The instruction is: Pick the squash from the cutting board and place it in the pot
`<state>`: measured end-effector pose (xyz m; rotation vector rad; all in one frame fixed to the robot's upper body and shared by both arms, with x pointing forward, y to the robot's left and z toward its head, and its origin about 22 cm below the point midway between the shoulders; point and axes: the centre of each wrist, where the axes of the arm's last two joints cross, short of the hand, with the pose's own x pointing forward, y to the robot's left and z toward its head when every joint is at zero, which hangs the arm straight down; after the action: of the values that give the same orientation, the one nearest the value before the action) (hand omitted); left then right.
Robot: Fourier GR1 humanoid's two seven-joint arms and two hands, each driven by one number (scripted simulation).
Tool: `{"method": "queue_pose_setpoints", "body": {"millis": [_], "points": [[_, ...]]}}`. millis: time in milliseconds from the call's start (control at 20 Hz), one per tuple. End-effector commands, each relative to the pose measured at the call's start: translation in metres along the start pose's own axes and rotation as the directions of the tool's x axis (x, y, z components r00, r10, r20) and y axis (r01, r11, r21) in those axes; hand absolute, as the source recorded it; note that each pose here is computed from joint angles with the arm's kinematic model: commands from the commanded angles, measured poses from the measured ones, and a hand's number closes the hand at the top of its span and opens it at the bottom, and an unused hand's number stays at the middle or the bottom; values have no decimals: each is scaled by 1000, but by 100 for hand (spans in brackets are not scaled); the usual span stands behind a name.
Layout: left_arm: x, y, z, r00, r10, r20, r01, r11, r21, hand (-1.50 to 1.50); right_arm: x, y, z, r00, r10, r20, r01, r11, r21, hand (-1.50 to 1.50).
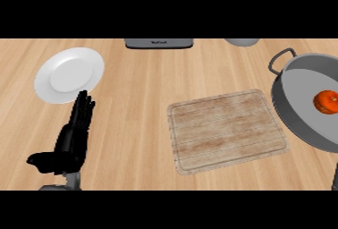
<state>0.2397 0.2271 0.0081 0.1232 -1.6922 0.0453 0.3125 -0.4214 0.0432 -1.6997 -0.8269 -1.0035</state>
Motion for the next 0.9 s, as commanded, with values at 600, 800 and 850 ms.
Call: {"method": "queue_pose_setpoints", "body": {"millis": [600, 800, 850], "points": [[8, -13, -19, 1000, -2, 14, 2, 1000, -5, 0, -56, -115, -1, 994, -102, 31, 105, 988, -115, -150], [-3, -8, 0, 1000, 8, 15, -8, 1000, -10, 0, -70, -136, -22, 993, -118, 14, 118, 974, -193, -150], [-6, 12, -8, 1000, 9, 9, -9, 1000, -1, 0, -66, -144, -18, 991, -133, 29, 136, 965, -223, -150]]}}
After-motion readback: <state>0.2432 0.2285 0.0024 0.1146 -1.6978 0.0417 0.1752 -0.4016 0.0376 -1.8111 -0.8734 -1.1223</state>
